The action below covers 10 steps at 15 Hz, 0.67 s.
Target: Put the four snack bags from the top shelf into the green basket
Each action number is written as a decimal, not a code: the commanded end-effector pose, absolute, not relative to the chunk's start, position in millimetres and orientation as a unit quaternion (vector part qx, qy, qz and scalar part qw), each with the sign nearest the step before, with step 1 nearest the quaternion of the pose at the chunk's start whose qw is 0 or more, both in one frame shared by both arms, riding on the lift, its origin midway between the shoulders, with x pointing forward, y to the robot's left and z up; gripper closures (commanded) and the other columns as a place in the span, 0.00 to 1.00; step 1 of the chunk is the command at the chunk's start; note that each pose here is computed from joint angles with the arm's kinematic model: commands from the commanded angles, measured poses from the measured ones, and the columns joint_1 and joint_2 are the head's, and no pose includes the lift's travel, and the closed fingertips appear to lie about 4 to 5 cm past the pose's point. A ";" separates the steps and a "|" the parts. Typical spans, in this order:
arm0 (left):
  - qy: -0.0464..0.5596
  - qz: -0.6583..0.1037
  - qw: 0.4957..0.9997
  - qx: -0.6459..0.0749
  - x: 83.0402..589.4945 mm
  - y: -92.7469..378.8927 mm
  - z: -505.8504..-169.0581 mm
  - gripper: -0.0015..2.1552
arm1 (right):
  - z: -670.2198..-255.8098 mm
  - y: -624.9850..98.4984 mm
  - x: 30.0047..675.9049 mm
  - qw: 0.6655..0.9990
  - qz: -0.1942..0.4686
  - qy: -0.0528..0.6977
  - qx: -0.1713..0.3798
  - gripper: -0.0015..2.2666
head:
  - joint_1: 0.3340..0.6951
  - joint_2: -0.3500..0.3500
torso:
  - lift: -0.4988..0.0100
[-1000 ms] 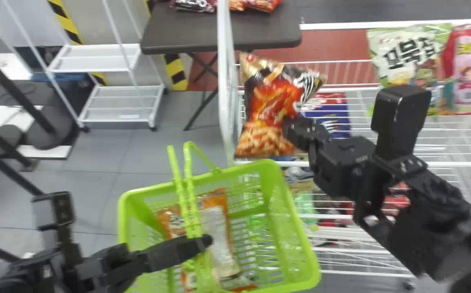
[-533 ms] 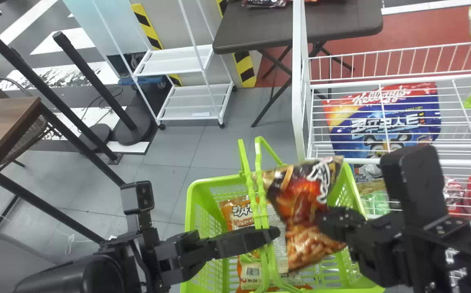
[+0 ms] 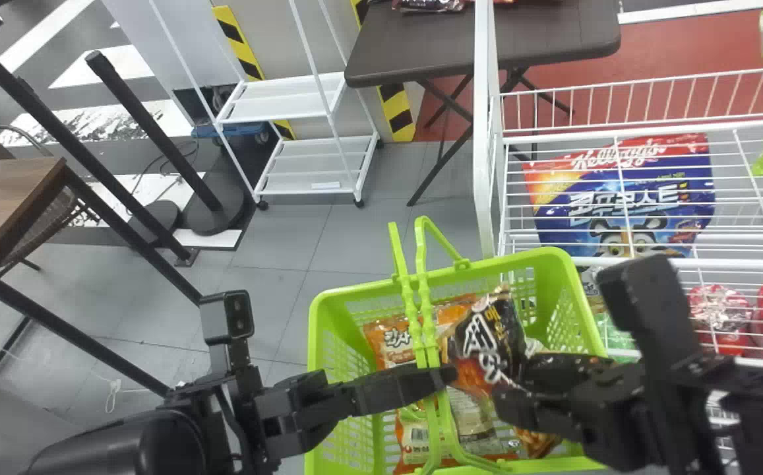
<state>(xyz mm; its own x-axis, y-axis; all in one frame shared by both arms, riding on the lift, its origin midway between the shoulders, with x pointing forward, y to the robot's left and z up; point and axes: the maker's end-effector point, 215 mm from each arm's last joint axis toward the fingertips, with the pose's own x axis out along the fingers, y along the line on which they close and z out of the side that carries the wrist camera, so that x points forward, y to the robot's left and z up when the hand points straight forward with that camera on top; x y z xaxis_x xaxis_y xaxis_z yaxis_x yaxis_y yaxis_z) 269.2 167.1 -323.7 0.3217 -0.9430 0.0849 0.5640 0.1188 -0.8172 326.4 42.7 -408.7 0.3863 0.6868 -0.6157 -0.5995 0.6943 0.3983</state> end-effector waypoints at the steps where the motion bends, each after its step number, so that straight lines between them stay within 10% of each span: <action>1: 0.237 -0.533 0.706 -0.401 268.0 168.7 -323.4 1.00 | -373.4 11.4 369.9 0.859 0.361 0.344 0.114 0.03 | 1.00 1.00 | 0.97; 4: 0.238 -0.532 0.707 -0.402 266.7 170.5 -324.1 1.00 | -317.5 -79.3 450.2 0.917 0.277 0.232 0.170 0.03 | 1.00 0.96 | 0.97; 10: 0.239 -0.532 0.705 -0.403 265.5 169.2 -324.5 1.00 | -320.1 -266.6 582.5 0.986 0.074 0.116 0.097 0.04 | 1.00 0.47 | 0.97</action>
